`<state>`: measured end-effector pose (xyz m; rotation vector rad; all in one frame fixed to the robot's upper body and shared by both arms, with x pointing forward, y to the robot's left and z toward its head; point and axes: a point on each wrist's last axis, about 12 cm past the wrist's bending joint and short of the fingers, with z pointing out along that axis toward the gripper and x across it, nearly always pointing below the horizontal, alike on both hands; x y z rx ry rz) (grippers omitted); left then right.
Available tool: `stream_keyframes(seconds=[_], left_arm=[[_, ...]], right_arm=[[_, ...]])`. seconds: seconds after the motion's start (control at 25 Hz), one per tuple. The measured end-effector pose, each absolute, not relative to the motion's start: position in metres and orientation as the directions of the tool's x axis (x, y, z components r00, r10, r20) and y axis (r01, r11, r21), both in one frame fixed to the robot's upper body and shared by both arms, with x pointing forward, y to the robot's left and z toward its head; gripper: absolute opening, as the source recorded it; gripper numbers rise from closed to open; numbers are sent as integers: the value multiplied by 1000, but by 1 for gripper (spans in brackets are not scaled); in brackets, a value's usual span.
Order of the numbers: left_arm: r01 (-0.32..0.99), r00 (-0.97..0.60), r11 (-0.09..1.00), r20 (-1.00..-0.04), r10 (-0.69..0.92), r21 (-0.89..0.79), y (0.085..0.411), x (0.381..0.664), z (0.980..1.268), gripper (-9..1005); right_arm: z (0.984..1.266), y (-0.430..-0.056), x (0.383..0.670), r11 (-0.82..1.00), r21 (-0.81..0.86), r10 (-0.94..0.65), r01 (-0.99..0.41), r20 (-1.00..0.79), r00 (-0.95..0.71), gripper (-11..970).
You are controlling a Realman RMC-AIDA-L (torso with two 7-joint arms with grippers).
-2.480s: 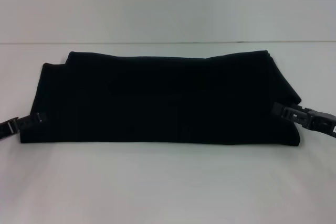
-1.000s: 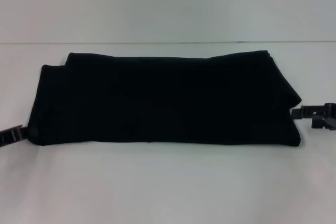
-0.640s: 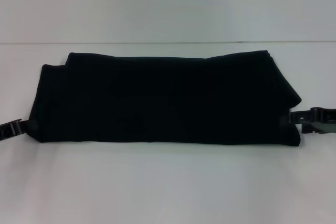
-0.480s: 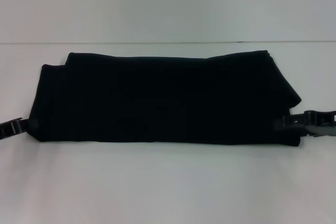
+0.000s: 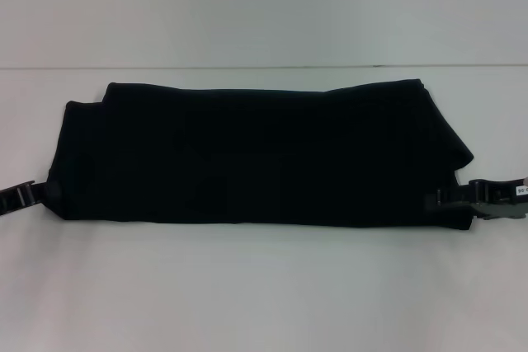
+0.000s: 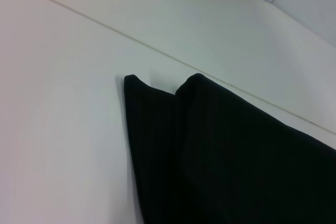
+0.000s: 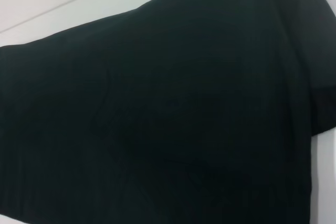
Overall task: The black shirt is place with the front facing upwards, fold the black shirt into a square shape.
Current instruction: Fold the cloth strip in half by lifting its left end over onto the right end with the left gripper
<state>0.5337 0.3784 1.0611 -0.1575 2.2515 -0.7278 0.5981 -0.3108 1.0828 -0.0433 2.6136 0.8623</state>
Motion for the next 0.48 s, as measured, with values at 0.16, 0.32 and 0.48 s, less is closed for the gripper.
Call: stream_keyframes(seconds=[0.16, 0.32, 0.48], left_arm=[[112, -711, 829, -627, -318, -548, 378, 534, 1062, 25], [120, -712, 826, -628, -315, -550, 378, 534, 1063, 27], [124, -710, 823, -629, -316, -554, 377, 535, 1064, 30]], right_arm=[[1082, -312, 597, 813, 562, 85, -152, -373, -924, 796], [1081, -312, 597, 813, 563, 86, -151, -372, -924, 645], [1081, -312, 597, 813, 562, 84, -152, -371, -925, 469]])
